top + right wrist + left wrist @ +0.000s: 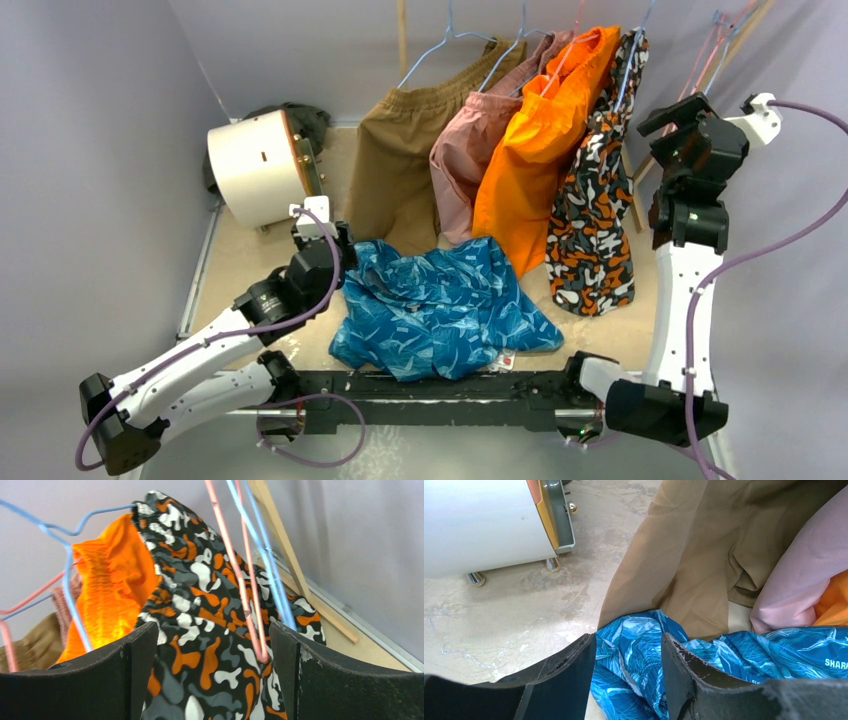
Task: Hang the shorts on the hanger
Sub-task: Adjust the shorts at the center of the board, then pick up the hanger from the clothesline.
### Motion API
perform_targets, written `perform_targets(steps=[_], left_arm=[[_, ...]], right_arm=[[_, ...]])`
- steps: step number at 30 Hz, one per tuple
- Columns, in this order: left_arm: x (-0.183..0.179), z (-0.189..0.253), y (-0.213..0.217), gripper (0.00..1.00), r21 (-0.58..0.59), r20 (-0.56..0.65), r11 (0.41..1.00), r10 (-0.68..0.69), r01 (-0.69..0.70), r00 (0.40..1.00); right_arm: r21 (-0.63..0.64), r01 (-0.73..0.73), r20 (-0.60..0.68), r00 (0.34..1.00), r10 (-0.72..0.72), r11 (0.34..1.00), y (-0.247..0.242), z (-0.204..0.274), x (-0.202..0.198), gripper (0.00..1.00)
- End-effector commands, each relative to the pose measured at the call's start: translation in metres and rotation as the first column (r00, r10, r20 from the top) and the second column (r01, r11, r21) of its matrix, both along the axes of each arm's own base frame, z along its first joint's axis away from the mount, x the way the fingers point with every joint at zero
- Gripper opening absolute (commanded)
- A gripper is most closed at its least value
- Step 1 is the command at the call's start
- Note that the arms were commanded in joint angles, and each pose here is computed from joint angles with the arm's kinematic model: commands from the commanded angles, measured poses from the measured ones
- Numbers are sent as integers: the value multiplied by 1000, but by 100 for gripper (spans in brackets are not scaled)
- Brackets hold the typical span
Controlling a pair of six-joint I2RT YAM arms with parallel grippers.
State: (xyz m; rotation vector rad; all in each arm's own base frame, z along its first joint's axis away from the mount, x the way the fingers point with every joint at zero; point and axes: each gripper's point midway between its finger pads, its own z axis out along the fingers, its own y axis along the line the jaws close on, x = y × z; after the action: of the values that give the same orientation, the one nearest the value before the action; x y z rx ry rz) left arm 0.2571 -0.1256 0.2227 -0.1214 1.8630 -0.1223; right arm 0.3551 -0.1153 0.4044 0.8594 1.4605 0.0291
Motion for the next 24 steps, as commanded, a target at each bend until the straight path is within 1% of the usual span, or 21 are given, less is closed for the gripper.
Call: perform_targets(steps=[1,4,6,10,14,17,20,22,24], left_arm=[[2,20,2,49,-48,40,999,21,-20,999],[-2,26,0,49,-76,46,997,2,1,999],[-4,31,-2,49,-99,54,995,-14,19,998],[-9,42,-3,50,-145,77,988,-44,55,996],[-16,53,-4,50,-187,105,978,-76,95,992],[-19,59,-2,50,-203,122,973,-82,106,989],[-20,60,-4,50,-208,123,971,-93,117,988],[-20,60,-5,50,-208,120,971,-99,122,988],[-20,60,-5,50,-205,119,971,-99,122,988]], right_arm=[[14,-87,39,996,86,996,23,32,-25,86],[2,-54,14,998,54,999,21,27,-46,87],[13,-52,-7,999,52,999,23,21,-54,87],[55,-70,-16,997,71,996,31,7,-60,84],[47,-41,1,999,41,998,27,-1,-68,80],[35,-39,0,999,39,999,23,2,-64,77],[-2,3,-10,1000,-3,1000,11,15,-59,73],[-30,33,-14,999,-34,999,3,27,-57,73],[-58,81,-22,996,-82,995,-7,36,-58,76]])
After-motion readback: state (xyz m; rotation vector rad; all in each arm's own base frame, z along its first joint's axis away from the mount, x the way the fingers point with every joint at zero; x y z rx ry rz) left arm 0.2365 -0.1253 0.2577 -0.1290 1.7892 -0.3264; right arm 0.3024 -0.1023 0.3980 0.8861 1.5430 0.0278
